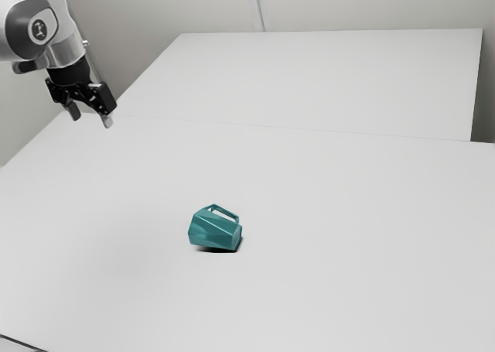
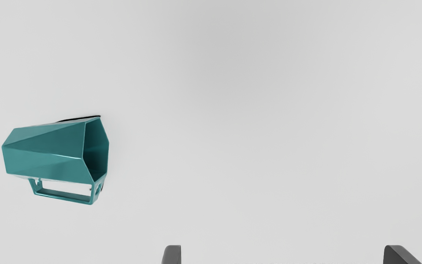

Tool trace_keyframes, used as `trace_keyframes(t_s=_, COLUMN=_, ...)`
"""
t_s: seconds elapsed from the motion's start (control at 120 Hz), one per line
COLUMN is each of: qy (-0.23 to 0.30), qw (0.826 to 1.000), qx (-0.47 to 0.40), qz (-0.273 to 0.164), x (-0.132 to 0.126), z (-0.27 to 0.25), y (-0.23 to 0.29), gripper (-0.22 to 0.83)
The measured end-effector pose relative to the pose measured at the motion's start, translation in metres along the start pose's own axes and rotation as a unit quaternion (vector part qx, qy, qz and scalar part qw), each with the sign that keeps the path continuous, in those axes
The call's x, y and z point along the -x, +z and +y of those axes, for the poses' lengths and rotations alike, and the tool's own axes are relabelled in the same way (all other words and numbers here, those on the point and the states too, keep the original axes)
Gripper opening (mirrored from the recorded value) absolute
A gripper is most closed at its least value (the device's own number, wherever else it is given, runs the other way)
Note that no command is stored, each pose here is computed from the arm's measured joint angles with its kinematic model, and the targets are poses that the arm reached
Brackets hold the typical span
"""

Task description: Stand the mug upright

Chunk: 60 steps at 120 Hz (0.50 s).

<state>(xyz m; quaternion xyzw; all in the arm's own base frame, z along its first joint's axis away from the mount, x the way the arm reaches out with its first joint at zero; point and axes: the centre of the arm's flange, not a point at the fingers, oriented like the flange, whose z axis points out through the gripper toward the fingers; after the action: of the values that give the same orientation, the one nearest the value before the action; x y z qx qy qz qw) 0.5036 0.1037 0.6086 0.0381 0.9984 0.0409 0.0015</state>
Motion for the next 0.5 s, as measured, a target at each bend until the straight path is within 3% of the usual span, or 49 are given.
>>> trace_keyframes(t_s=0.333, qy=-0.001, qw=1.0, qx=-0.007, qz=0.0, x=-0.003, z=-0.002, y=0.004, gripper=0.62)
trace_keyframes(t_s=0.5, qy=-0.041, qw=0.994, qx=-0.101, qz=0.011, x=-0.012, z=0.007, y=0.04, gripper=0.62)
